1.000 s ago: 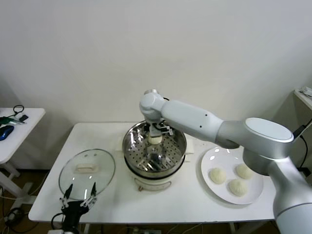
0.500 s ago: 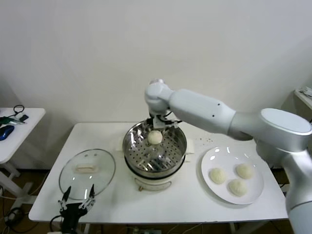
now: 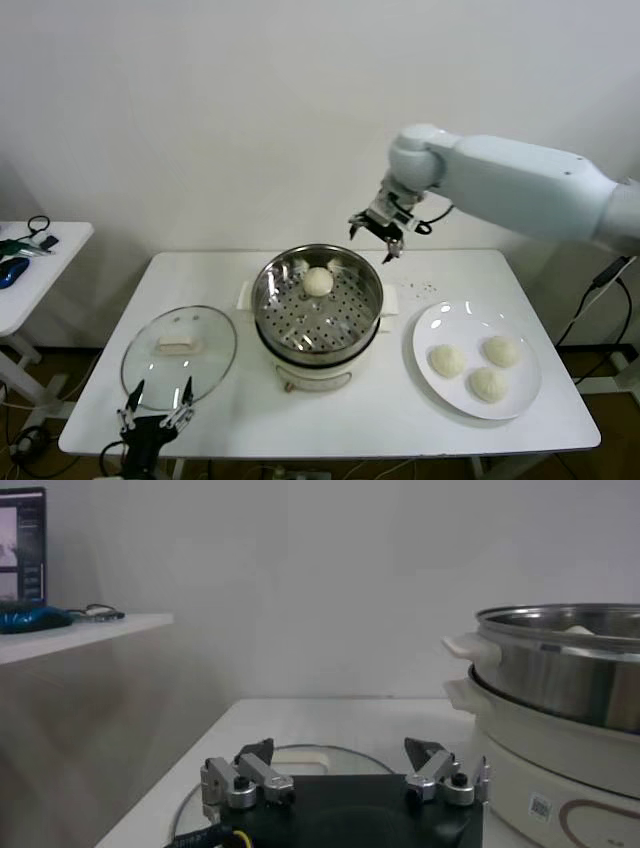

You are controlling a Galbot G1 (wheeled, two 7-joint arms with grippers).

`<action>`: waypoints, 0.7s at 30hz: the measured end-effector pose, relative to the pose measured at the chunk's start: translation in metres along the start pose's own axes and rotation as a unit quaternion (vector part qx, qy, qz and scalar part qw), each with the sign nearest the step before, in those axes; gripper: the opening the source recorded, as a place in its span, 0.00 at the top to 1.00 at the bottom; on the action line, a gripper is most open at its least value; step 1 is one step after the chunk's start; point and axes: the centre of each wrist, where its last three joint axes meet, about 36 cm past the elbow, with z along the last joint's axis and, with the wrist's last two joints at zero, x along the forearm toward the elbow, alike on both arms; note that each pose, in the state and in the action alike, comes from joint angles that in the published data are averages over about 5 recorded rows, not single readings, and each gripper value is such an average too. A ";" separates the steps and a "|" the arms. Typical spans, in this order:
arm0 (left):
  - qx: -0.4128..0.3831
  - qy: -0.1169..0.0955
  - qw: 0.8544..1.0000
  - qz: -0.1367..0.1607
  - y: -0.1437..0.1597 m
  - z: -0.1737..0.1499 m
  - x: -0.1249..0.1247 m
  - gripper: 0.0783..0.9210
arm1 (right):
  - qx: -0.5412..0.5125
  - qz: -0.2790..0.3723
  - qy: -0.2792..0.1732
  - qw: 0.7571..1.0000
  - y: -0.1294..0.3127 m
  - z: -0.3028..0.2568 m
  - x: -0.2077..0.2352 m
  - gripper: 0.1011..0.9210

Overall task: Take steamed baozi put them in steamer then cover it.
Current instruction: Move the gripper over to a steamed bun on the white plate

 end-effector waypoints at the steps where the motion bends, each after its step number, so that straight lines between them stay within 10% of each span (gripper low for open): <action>1: 0.000 0.000 1.000 0.000 0.000 0.000 0.000 0.12 | -0.024 -0.002 -0.003 1.000 0.008 0.008 -0.001 0.12; 21: -0.001 0.005 1.000 -0.005 0.000 -0.002 0.004 0.12 | -0.264 -0.071 -0.011 0.962 0.154 0.095 -0.103 0.12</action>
